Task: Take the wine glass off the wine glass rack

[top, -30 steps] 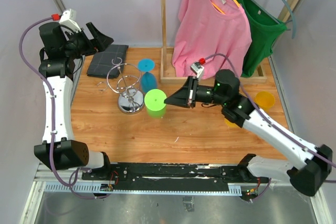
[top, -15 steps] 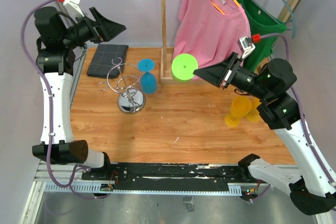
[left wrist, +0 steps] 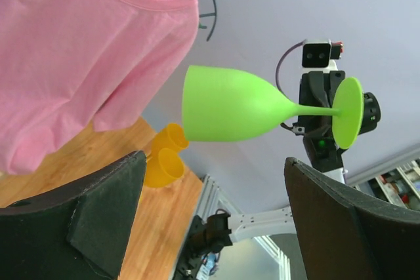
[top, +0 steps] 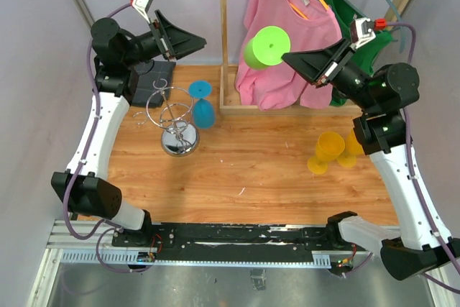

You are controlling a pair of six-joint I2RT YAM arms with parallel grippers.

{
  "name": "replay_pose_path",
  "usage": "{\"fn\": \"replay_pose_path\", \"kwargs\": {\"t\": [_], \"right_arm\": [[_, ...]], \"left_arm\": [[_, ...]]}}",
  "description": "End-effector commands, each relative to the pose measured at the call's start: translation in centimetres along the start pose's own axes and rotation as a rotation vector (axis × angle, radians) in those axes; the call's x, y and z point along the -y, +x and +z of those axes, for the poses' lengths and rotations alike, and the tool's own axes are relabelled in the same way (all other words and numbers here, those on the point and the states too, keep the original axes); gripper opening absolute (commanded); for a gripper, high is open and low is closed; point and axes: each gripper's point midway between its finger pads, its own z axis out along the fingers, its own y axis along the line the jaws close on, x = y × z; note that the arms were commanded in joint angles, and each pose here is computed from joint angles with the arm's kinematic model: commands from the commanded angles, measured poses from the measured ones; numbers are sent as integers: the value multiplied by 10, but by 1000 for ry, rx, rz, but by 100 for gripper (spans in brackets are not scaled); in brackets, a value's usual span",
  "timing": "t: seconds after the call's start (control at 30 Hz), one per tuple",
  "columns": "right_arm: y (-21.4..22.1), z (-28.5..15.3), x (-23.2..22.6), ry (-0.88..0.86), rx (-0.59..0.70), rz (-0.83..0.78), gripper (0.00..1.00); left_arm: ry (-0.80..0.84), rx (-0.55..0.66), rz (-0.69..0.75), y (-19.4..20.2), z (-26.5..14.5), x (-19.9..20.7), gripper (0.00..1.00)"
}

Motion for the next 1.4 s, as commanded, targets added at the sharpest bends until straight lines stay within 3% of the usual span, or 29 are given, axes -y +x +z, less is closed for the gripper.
{"fn": "replay_pose_path", "kwargs": {"t": [0.0,0.37,0.77,1.37], "right_arm": [[-15,-17,-65,-192,60,-91,1],[-18,-28,-88,-287,105,-126,1],[-16,-33,-78,-327,146,-104,1],[-15,-38,-83,-367,165,-103,1]], "left_arm": [[123,-43,20,11,17,28,91],[189,-77,-5,27,58,37,91],[322,-72,16,21,63,87,93],[398,-96,0,30,67,101,94]]}}
